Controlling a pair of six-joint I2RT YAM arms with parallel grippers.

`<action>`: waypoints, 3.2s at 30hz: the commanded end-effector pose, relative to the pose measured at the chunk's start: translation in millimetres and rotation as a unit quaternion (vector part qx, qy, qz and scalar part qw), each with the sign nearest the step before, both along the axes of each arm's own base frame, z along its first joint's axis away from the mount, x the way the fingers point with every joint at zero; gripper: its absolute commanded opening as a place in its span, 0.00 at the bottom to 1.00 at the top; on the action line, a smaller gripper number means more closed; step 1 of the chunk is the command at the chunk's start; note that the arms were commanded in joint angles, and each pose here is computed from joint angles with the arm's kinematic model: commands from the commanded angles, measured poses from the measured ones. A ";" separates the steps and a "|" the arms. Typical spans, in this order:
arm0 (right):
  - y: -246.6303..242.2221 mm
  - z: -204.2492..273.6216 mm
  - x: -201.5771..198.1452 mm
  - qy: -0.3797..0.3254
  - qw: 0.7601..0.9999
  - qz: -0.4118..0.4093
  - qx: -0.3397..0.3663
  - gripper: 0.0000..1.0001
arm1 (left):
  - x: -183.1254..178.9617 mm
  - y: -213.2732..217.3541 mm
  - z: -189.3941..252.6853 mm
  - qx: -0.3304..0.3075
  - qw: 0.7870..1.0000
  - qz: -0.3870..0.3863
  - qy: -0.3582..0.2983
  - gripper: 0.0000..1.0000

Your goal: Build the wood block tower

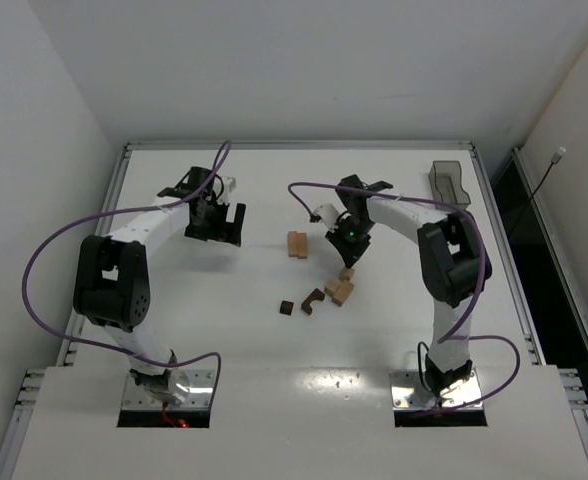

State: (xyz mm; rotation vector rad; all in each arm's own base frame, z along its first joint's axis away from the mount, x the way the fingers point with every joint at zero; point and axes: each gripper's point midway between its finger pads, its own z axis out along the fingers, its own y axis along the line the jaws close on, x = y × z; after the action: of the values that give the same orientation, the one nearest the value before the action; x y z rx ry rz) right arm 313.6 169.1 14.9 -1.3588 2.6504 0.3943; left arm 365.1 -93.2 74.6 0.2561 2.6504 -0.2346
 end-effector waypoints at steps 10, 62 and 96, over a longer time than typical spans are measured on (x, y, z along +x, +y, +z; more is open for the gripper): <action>-3.8 19.9 12.9 0.004 1.000 0.000 0.027 0.22 | 9.9 -2.3 7.3 0.000 1.000 0.001 -0.017 1.00; -2.7 -20.7 -3.2 0.016 1.000 0.013 -0.022 0.02 | 14.2 -1.5 -4.9 0.008 1.000 0.003 0.000 1.00; 101.4 88.1 88.4 -0.109 0.955 0.269 0.061 0.00 | 41.5 72.5 22.2 0.015 0.996 0.085 -0.031 1.00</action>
State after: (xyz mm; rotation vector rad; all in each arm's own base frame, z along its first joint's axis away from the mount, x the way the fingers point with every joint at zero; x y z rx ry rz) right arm 404.0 255.5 82.8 -1.9152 2.1081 0.3877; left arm 397.1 -25.3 82.3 0.0786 2.6385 -0.1302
